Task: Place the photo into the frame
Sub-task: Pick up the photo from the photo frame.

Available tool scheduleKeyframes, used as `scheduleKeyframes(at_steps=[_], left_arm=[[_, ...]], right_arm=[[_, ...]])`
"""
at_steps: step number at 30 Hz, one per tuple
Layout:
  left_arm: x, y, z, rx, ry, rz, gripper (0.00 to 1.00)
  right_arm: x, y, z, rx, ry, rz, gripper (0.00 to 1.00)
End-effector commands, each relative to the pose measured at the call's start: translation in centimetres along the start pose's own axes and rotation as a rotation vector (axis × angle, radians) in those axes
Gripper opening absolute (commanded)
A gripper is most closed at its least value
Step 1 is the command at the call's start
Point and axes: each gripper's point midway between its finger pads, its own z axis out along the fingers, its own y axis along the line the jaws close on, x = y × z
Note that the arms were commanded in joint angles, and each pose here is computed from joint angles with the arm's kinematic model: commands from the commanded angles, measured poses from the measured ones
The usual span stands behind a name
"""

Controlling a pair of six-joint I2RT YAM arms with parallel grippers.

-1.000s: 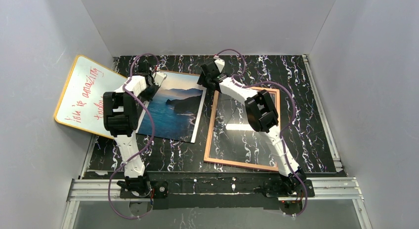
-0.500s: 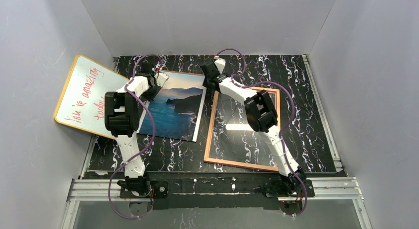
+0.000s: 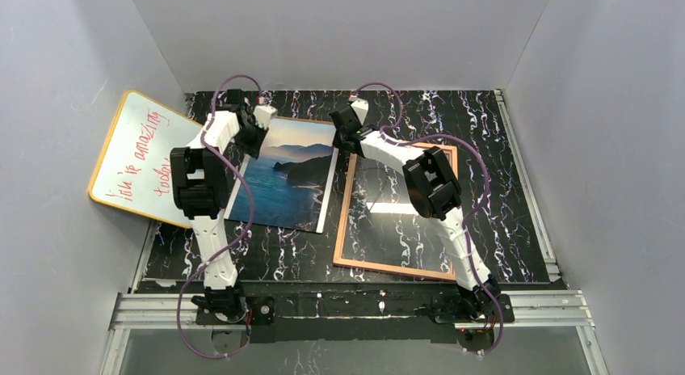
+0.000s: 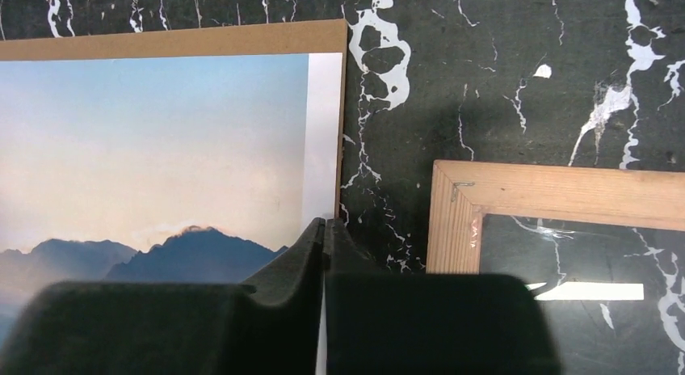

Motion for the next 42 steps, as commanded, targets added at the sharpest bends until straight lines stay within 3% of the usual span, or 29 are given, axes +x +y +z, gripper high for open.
scheduleKeyframes(at_steps=[1,3,5,7,9,19,30,42], left_arm=[[-2.4,2.5,-3.7,0.032,-0.098,-0.127,0.17],[-2.5,4.0,-3.2,-0.039,-0.099,-0.135,0.30],[-2.1,5.3,-2.2,-0.111,-0.091,-0.144,0.32],[-1.7,6.6,-1.4,-0.186,-0.094,-0.158,0.33],[-1.3,7.1,-0.5,-0.224,-0.103,-0.167,0.32],[0.4,6.1,2.3,-0.263,-0.079,-0.157,0.31],[1.8,3.6,2.3,-0.236,-0.072,-0.122,0.30],[4.3,0.1,3.9,-0.184,0.012,-0.025,0.18]], right_arm=[[-2.7,1.9,-2.5,-0.046,-0.053,0.029,0.25],[-2.3,1.7,-2.4,-0.042,-0.046,0.038,0.41],[-1.9,1.5,-2.4,-0.042,-0.033,0.060,0.55],[-1.5,1.5,-2.6,-0.055,-0.023,0.084,0.64],[-0.8,1.4,-2.6,-0.062,-0.005,0.108,0.66],[1.2,1.2,-1.7,-0.076,0.045,0.160,0.71],[3.3,2.6,-3.1,-0.180,0.136,0.229,0.70],[3.9,4.5,-4.1,-0.109,0.097,-0.005,0.62]])
